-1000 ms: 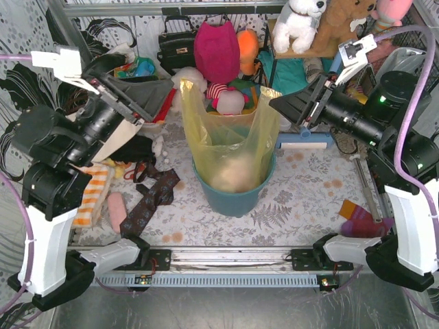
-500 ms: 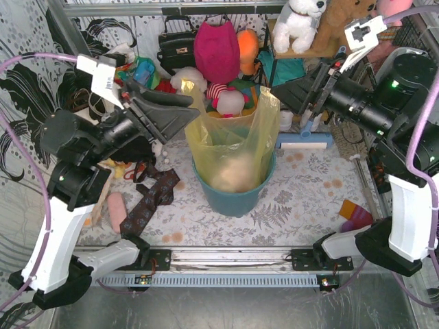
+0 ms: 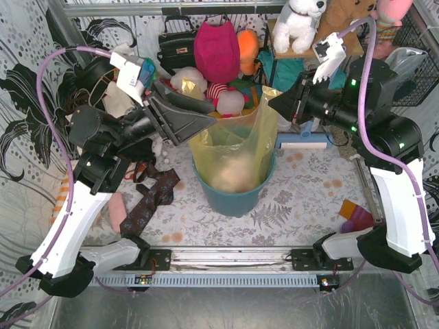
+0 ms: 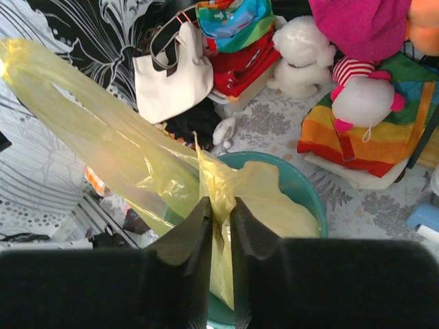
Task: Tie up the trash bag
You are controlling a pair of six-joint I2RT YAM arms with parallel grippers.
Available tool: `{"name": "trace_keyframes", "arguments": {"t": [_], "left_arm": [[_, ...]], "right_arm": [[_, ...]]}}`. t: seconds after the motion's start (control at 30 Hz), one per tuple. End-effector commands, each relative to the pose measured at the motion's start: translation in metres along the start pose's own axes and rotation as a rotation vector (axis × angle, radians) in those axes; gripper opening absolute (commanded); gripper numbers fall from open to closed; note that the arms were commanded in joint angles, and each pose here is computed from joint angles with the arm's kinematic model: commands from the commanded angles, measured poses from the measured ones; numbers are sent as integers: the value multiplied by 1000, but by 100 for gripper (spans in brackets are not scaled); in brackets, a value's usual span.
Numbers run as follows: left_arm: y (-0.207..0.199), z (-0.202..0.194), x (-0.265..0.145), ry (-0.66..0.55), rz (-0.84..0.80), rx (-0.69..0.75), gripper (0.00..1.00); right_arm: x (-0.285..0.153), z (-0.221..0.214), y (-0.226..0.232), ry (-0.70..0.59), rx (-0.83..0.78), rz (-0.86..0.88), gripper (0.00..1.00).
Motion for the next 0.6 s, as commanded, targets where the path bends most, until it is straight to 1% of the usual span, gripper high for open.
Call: {"name": "trace_keyframes", "arguments": {"t": [0.0,0.03,0.07,0.33,0.47,0.57], "left_arm": [[-15,6,9,-12,-73,53,62],[-16,5,12,-5,-75,57,63],[-16,4,15,1,-75,63,63],[-11,-3,29,28,-57,79,65],[-13,-2,24,34,-40,102,66],[-19,5,11,20,-1,163,70]], "right_arm": [[-14,14,15,-79,-29,74,7],[-15,14,17,-83,-28,83,1],[-16,14,19,-86,-30,98,0],[-26,7,51,-72,-62,319,0],[-28,4,50,-70,-57,314,0],[-29,4,45,-72,-55,282,0]]}}
Point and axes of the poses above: each gripper's point midway between its finger pads, its own x axis out along the fingers, its own y axis along the line the jaws close on, z = x × y, the point moved 2 cm from there along -x, back along the fingers, and after that the axes turned 6 degrees about x, right-handed, at the moved point
